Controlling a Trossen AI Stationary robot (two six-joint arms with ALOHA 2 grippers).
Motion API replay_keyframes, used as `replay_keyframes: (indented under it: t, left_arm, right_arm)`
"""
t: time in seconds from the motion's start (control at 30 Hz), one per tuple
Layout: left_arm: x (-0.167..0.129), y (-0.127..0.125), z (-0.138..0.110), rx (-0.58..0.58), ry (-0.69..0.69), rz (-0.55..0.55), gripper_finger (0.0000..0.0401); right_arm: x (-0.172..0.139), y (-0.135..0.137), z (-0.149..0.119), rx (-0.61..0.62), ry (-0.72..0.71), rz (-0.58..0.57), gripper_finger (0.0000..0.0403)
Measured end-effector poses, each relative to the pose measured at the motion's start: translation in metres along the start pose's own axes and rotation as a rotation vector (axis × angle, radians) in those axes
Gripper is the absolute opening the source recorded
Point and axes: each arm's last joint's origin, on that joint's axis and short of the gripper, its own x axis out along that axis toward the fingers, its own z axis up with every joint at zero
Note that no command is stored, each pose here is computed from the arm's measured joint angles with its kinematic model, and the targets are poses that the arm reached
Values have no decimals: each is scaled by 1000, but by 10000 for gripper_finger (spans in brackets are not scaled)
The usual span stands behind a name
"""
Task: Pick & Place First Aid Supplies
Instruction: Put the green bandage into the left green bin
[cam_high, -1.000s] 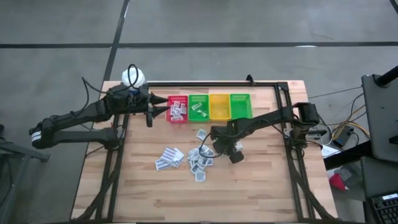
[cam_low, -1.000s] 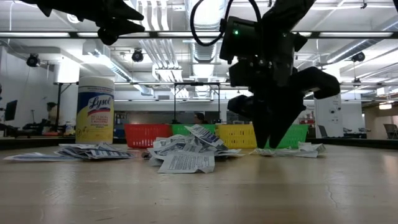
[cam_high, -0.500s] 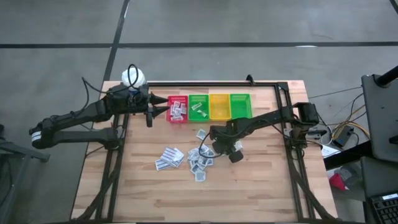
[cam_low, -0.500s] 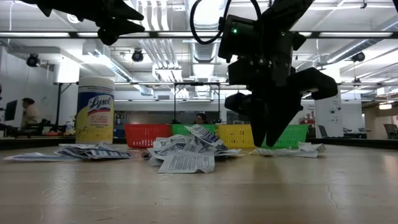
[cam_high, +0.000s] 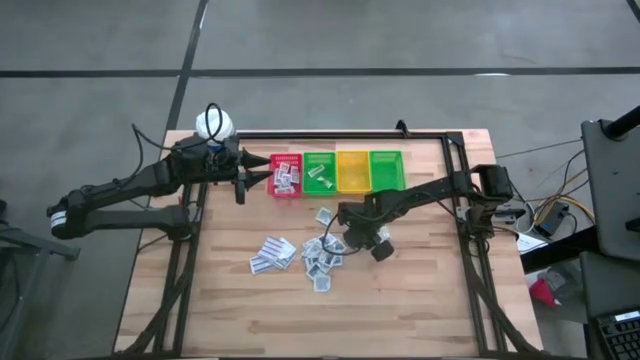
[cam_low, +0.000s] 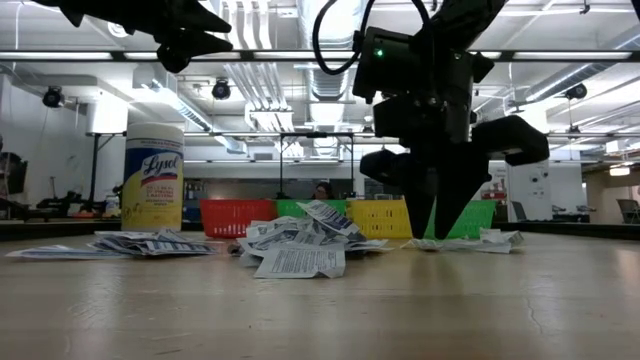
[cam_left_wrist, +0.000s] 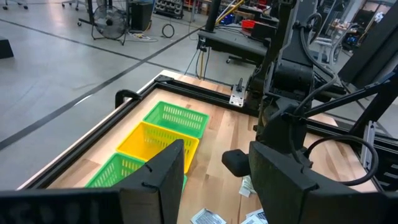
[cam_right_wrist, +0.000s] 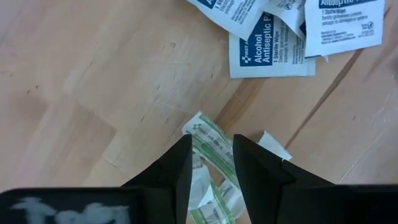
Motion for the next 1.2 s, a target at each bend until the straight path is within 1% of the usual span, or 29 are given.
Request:
replay_keyframes:
  t: [0.2, 0.5, 0.8, 1.03, 1.2]
  left_arm:
    - [0, 0, 0, -1, 0, 0, 174]
    - [0, 0, 0, -4, 0, 1, 175]
    - [0, 0, 0, -6, 0, 3, 174]
    - [0, 0, 0, -12, -1, 3, 174]
    - [1, 0, 0, -19, 2, 4, 175]
  right_arm:
    - [0, 0, -1, -50, 2, 1, 118]
    - [3, 2, -4, -90, 14, 10, 118]
    - [4, 2, -4, -99, 10, 7, 118]
    - [26, -4, -1, -88, 61, 50, 115]
    - [32, -11, 8, -83, 75, 63, 100]
